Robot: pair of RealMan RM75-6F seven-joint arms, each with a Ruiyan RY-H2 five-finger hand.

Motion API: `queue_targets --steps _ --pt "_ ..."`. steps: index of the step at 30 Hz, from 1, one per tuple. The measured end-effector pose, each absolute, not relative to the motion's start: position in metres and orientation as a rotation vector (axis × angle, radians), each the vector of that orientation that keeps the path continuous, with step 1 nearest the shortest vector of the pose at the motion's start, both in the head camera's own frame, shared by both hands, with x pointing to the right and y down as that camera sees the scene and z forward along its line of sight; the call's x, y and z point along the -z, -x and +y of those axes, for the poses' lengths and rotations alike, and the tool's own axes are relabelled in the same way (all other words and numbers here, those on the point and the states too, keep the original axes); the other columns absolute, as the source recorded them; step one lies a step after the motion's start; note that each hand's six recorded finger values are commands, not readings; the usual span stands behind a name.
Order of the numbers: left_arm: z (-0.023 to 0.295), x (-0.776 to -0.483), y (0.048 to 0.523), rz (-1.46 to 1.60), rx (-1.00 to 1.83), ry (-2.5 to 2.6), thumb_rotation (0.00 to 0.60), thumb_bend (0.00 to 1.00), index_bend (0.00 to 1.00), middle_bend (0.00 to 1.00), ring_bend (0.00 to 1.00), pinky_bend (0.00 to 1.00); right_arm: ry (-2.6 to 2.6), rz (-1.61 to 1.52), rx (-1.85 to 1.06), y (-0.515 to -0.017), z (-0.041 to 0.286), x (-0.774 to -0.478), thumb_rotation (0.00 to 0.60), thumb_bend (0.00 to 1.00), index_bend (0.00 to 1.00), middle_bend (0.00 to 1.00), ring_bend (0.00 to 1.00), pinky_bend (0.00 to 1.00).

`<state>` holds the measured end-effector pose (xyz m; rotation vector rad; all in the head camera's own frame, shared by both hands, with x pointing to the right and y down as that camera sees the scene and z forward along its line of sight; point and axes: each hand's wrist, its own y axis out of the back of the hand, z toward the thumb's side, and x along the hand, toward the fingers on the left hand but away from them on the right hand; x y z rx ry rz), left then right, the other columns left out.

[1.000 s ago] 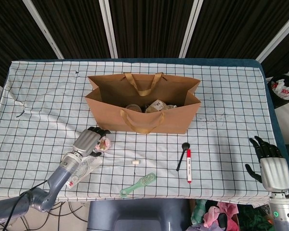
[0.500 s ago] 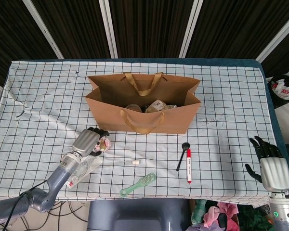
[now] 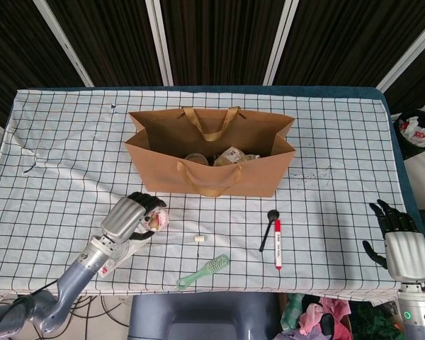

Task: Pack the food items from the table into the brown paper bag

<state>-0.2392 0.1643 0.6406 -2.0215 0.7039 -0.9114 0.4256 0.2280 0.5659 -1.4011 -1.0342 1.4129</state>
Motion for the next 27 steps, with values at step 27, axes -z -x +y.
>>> queue_targets --steps 27 --pt "0.037 -0.487 0.156 1.005 0.603 1.751 0.6 0.29 0.31 0.41 0.3 0.33 1.408 -0.997 -1.427 -0.422 0.231 -0.575 0.6 0.2 0.14 0.13 0.19 0.22"
